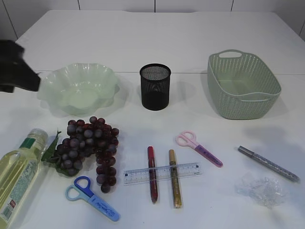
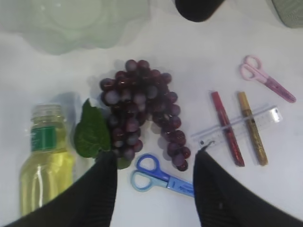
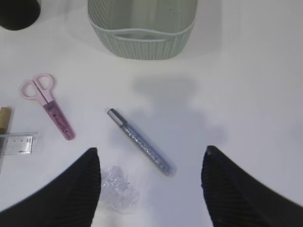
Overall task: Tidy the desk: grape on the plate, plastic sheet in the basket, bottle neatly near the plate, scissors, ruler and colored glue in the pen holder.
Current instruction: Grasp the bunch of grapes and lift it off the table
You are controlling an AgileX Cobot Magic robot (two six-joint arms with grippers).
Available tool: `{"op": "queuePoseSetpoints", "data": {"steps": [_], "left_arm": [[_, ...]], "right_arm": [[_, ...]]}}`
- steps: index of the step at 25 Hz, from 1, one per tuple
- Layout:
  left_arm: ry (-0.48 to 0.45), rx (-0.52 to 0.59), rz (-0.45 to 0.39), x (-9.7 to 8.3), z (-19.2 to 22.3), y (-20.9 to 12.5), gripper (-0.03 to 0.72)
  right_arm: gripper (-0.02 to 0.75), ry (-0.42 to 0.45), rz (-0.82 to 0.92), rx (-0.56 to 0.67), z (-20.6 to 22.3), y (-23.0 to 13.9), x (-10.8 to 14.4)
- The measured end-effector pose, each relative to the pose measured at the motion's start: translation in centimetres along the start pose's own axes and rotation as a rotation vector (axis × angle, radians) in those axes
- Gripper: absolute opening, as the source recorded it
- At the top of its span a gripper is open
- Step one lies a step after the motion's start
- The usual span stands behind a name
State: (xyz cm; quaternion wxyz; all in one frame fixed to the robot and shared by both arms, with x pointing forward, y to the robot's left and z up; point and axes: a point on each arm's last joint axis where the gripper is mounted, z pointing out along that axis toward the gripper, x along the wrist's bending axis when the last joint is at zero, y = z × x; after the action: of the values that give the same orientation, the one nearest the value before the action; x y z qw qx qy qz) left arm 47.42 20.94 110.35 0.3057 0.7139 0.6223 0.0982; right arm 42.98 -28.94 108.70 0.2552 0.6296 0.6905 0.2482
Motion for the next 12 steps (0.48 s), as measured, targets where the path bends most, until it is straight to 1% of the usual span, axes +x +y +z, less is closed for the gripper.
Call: {"op": "queuePoseSetpoints", "data": {"steps": [3, 4, 7, 9, 10, 12], "left_arm": [[-0.031, 0.057, 0.043, -2.0, 2.7, 0.8, 0.382], [-0.035, 0.069, 0.029, -2.5, 3.7, 0.9, 0.382], [-0.033, 0.123, -0.059, -3.4, 6.9, 0.8, 0.382], [-0.032, 0.166, -0.138, -3.7, 8.9, 0.4, 0.382], [-0.039, 0.18, -0.165, -4.2, 9.7, 0.2, 0.382], [-0.051, 0.186, -0.253, -5.0, 11.3, -0.1, 0.382]], "right_arm": [[0.518, 0.017, 0.016, 0.046, 0.7, 0.2, 0.1], [0.518, 0.021, 0.02, 0.048, 0.8, 0.3, 0.2], [0.518, 0.023, 0.022, 0.053, 0.8, 0.3, 0.2], [0.517, 0.026, 0.025, 0.053, 0.8, 0.3, 0.2], [0.517, 0.026, 0.025, 0.053, 0.8, 0.3, 0.2], [0.517, 0.027, 0.026, 0.051, 0.8, 0.3, 0.2]]}}
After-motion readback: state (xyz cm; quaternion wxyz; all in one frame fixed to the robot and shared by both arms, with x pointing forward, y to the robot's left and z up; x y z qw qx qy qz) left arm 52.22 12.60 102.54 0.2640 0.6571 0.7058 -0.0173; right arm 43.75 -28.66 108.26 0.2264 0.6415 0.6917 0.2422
